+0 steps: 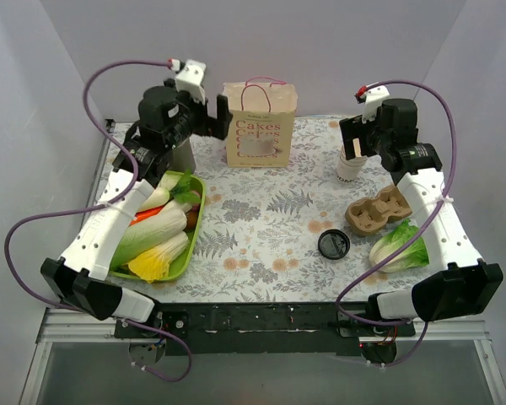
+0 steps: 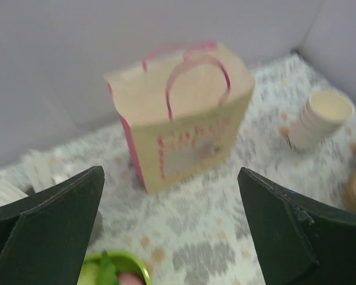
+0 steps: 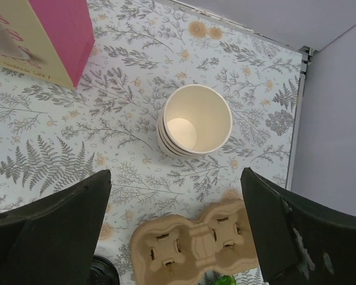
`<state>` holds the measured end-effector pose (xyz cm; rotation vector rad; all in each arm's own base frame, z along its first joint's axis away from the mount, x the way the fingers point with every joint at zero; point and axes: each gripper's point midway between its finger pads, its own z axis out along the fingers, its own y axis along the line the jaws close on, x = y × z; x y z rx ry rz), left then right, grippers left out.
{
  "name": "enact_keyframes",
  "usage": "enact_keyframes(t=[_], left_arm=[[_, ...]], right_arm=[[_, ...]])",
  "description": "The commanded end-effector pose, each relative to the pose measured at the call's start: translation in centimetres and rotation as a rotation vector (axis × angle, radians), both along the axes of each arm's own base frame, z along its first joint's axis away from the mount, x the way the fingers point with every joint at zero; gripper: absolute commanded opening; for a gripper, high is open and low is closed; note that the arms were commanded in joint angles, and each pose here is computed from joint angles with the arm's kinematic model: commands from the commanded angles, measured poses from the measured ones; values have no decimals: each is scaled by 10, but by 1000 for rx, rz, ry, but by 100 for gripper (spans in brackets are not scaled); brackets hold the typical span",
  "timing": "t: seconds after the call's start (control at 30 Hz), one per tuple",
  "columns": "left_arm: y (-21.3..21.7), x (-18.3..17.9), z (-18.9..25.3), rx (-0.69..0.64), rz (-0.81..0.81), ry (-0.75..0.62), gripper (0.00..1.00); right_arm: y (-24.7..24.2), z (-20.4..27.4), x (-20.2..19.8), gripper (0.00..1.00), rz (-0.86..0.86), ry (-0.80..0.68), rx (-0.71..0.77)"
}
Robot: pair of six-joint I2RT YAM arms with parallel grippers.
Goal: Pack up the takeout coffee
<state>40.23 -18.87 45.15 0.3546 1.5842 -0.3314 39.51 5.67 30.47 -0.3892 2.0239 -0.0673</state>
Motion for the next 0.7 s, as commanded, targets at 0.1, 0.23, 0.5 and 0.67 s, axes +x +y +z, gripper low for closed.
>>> enact_keyframes(t=[0.1,0.23,0.5,0.67], left_arm=[[-47,-76,-99,51,-440,259,98],[-56,-102,-140,72,-565,369,98],[-51,-131,-219,196,-671,501,66],[-44,-137,-244,245,-663,568,20]], right_arm=[[53,35,-2,98,281,-113,142],[94,34,-30,98,583,-130,165],[126,9,-58,52,726,-70,163],[129,-7,-66,1,714,-25,190]])
